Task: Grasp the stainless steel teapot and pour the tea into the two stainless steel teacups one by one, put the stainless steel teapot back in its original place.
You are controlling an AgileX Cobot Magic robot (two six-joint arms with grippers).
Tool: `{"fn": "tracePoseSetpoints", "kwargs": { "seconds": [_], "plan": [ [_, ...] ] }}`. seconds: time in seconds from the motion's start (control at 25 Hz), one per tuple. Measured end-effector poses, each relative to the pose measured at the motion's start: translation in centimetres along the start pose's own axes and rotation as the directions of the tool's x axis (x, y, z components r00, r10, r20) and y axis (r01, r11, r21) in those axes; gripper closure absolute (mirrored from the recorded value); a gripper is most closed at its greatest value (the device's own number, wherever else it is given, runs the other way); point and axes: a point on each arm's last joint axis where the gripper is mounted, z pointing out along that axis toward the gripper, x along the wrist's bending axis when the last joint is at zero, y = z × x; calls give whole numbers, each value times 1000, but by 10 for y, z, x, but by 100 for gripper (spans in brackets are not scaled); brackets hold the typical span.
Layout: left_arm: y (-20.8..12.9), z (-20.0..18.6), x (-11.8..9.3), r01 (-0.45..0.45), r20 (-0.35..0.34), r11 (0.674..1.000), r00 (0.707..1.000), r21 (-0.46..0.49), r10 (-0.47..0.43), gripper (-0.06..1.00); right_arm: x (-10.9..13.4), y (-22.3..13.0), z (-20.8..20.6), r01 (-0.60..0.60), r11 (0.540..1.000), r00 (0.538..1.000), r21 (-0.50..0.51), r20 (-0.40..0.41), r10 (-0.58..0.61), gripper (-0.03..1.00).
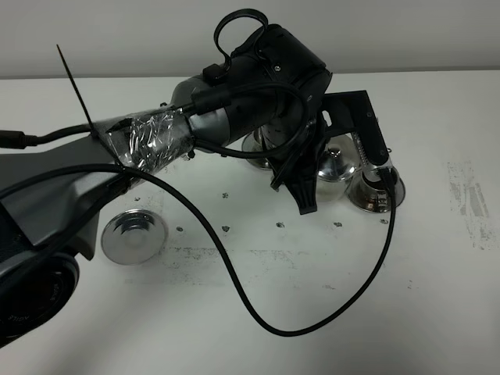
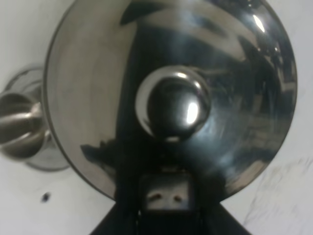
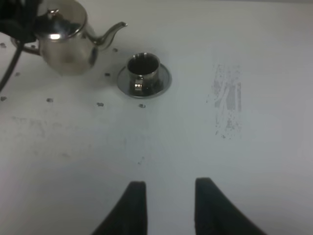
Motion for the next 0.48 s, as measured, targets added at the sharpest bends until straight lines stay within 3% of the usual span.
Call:
{"fn": "tracePoseSetpoints", "kwargs": {
  "seconds": [0.2, 0.48],
  "plan": [
    [-3, 17, -13, 71, 67, 997, 995, -24, -69, 75, 0, 0, 0, 0, 1000, 1000, 0, 0, 0, 74],
    [-19, 24, -19, 141, 92, 989, 986, -49, -136, 75, 0, 0, 0, 0, 1000, 1000, 0, 0, 0, 74]
  ]
}}
